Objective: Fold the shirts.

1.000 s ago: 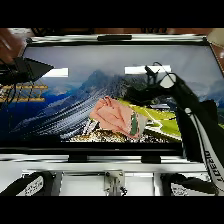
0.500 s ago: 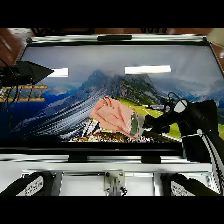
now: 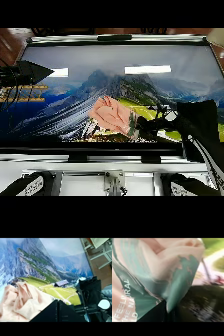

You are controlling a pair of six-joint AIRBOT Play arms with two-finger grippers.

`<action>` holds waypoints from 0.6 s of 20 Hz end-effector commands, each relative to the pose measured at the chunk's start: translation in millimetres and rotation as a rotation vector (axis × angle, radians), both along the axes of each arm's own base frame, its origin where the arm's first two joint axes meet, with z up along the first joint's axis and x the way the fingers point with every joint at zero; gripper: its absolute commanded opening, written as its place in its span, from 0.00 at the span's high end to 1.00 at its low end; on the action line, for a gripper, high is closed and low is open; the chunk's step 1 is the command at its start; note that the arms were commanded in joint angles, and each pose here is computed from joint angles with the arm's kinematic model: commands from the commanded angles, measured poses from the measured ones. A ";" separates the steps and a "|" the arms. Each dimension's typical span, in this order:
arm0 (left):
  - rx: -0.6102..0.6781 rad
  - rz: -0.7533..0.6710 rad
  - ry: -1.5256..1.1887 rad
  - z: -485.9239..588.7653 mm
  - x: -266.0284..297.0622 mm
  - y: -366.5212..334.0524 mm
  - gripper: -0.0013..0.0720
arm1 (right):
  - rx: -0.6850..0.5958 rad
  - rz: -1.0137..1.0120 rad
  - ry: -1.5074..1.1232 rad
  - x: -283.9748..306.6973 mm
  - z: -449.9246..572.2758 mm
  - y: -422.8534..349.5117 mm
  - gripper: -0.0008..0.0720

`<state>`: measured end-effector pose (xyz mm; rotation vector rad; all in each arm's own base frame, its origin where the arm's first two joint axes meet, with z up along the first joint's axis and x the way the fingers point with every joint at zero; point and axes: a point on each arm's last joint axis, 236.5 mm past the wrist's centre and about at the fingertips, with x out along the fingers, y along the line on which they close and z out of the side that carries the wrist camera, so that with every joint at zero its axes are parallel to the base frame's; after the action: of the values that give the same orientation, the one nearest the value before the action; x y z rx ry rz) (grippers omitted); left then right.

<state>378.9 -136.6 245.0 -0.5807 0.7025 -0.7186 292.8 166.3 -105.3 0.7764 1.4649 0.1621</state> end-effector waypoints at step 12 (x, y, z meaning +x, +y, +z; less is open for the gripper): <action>0.004 0.002 -0.003 -0.7 1.0 0.6 0.94 | -0.255 0.014 -0.512 87.9 286.3 -167.2 0.91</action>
<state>379.3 -136.0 244.4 -0.5820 0.7040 -0.7149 400.6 59.5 150.6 0.5451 0.9648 0.3086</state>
